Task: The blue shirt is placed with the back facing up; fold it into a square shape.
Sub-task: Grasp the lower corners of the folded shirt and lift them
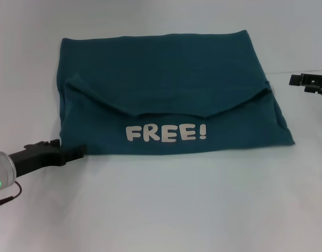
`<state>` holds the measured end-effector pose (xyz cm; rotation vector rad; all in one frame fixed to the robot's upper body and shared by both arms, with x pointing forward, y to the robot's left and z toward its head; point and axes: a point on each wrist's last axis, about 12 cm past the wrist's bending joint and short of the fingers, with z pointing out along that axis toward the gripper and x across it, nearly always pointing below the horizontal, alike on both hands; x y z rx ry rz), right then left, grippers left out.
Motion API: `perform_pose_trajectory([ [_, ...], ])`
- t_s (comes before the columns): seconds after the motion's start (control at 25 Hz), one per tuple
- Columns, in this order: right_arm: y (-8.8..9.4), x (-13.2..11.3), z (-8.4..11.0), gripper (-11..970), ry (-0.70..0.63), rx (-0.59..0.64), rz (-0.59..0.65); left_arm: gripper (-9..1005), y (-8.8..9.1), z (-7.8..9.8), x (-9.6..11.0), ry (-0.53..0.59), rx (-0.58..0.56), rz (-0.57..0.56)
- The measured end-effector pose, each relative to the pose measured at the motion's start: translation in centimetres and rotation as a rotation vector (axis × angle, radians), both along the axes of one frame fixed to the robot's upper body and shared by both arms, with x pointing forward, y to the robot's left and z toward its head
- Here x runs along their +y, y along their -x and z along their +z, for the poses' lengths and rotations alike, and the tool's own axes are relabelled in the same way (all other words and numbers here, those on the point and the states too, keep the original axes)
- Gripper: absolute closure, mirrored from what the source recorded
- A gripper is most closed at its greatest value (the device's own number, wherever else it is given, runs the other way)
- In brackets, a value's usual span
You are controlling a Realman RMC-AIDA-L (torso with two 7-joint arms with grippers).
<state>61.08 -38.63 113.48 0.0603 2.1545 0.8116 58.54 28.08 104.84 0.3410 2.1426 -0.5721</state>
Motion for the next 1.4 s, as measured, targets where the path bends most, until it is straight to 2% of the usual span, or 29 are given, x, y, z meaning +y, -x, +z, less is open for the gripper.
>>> perform_pose_trajectory([
  [0.96,0.2,0.1,-0.4,240,-0.001,0.006,0.000,108,-0.5,0.4,-1.0,-0.015,-0.011,-0.040],
  [1.2,0.2,0.1,-0.4,240,-0.003,0.002,0.000,126,-0.9,0.4,-1.1,-0.051,-0.014,-0.034],
  [1.4,0.2,0.1,-0.3,240,-0.006,0.000,-0.002,364,-0.9,0.5,-1.0,-0.056,-0.008,-0.030],
])
